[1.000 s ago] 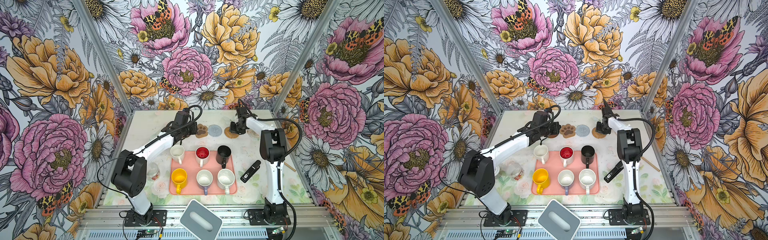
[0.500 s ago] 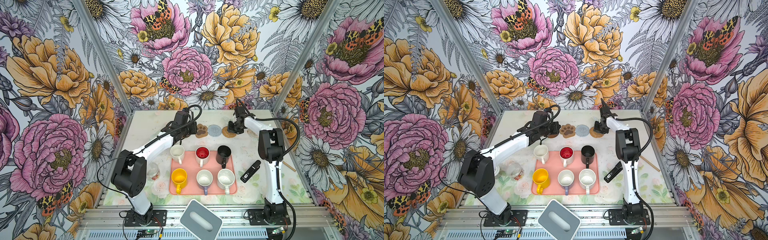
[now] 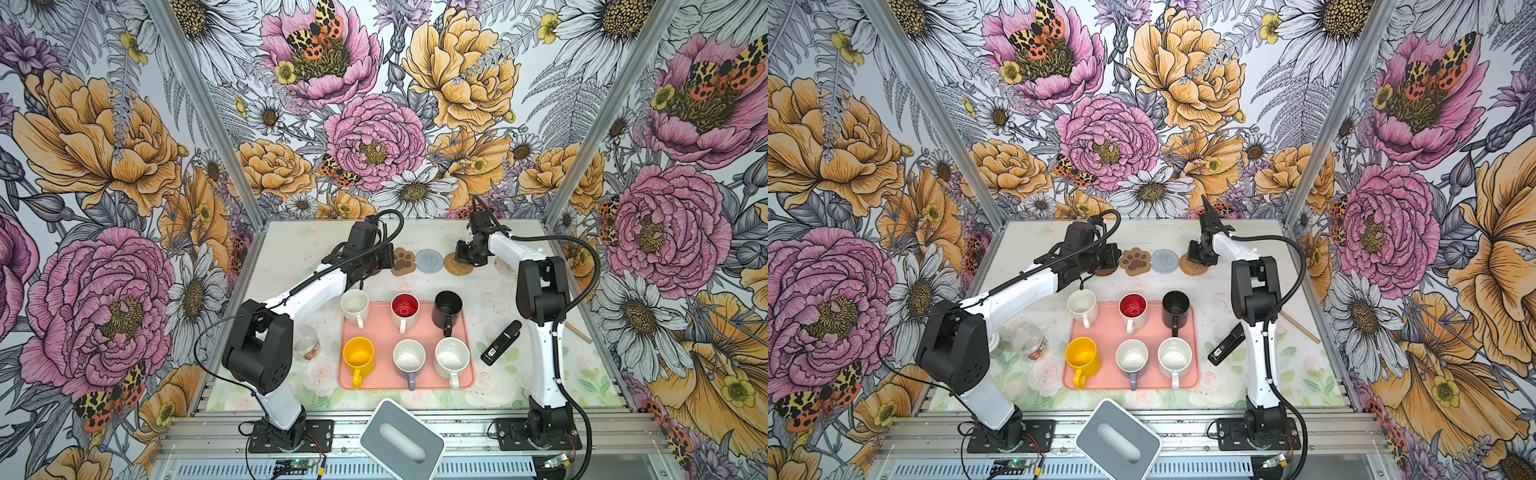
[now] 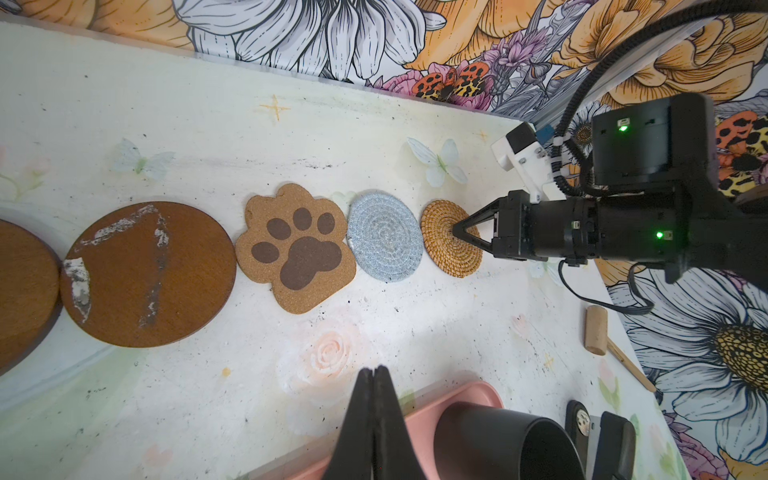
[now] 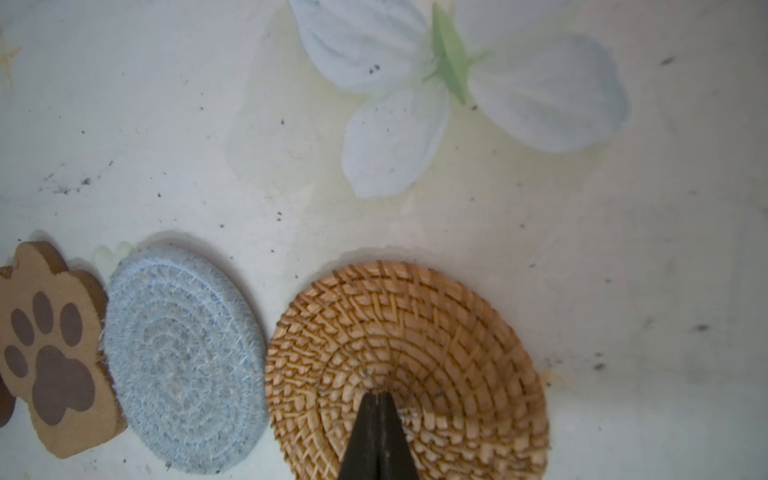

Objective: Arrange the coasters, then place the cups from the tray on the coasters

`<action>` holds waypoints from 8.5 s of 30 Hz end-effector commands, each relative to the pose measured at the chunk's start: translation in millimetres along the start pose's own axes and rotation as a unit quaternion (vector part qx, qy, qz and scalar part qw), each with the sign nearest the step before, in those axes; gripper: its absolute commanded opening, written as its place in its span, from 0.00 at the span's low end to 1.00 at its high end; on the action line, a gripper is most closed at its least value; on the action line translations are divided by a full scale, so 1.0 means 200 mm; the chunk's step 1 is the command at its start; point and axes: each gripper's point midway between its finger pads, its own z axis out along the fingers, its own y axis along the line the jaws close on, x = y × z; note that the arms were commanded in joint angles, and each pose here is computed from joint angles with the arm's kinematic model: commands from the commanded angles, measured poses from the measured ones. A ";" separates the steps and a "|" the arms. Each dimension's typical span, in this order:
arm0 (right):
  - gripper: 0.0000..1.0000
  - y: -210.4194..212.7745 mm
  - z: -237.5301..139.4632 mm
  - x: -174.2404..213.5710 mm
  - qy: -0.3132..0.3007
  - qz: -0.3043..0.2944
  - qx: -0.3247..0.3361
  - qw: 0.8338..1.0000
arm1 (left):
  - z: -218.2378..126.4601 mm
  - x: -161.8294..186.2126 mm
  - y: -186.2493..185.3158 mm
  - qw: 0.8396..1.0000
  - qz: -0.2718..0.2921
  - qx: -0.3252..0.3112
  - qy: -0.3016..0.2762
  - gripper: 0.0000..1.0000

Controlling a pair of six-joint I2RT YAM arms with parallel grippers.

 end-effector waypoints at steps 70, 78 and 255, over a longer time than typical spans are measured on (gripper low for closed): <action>0.00 -0.51 0.01 0.08 0.036 0.078 0.027 0.996 | -0.06 -0.04 -0.04 1.000 0.003 -0.001 -0.019 0.00; 0.00 -0.44 0.02 0.08 0.037 0.071 0.014 0.997 | -0.07 -0.04 -0.02 1.000 0.000 -0.004 -0.019 0.00; 0.00 0.40 -0.57 1.10 -0.036 -0.071 0.027 0.996 | -0.76 0.15 0.07 0.987 0.095 -0.022 -0.127 0.80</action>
